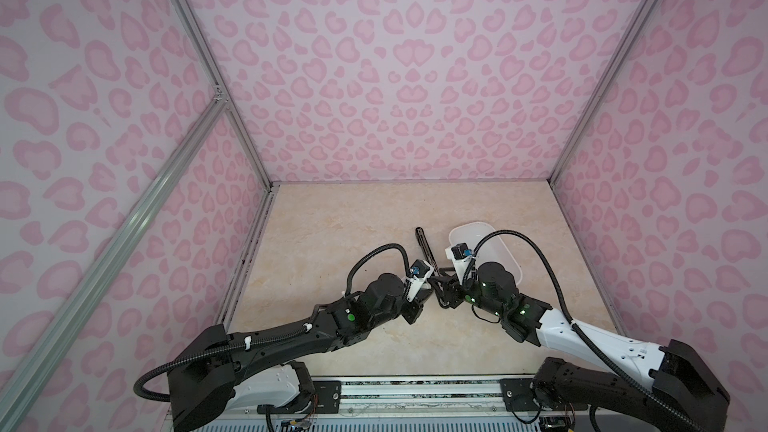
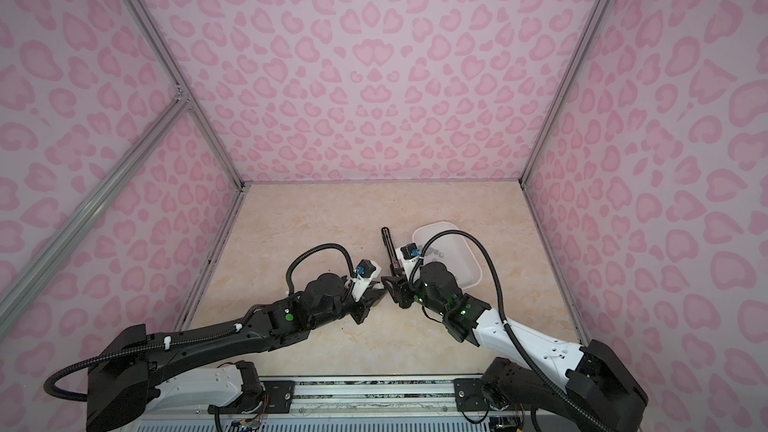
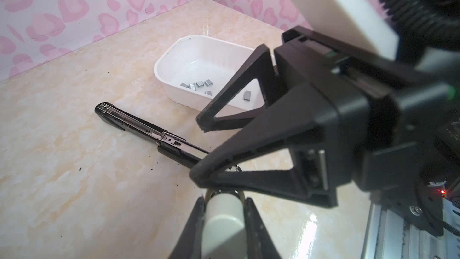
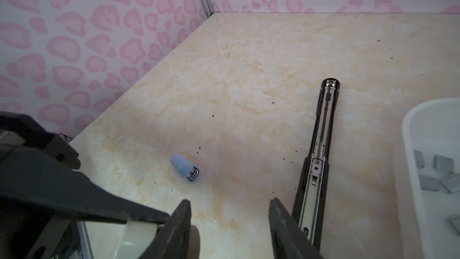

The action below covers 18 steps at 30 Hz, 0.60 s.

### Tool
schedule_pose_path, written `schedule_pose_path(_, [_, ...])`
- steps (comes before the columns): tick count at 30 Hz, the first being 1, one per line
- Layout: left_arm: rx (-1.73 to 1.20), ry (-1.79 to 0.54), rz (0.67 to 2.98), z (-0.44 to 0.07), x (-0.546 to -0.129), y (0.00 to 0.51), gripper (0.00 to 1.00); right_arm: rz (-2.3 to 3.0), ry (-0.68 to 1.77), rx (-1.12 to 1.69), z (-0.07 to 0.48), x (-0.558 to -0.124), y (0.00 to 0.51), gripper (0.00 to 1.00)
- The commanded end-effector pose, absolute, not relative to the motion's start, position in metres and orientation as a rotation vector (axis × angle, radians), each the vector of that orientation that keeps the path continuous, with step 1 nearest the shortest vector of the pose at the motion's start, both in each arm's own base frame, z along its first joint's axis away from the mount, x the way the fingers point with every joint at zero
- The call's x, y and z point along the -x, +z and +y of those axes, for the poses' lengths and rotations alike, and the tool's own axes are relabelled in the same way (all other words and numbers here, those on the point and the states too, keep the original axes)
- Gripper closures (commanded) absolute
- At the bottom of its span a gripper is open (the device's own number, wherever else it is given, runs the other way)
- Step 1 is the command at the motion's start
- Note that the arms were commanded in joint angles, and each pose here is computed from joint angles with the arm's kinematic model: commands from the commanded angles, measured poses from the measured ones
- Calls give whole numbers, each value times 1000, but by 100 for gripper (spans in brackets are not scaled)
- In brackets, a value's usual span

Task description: Load the staples into the stapler

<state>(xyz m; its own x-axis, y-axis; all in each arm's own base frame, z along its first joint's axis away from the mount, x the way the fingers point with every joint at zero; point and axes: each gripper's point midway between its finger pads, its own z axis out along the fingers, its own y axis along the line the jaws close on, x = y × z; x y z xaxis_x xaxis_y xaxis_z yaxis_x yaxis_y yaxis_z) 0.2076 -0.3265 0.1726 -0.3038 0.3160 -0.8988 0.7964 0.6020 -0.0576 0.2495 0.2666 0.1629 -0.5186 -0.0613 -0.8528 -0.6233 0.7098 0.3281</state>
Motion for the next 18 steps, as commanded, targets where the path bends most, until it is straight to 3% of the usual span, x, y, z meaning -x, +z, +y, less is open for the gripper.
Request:
schedule_pose_path(1, [-873,-638,1839,-329,-212,186,96,2036,783,558,274,-250,157,50])
schedule_pose_path(18, [-772,-648,1747,-307,-210,209,96,2090,787,617,292,-246,140,54])
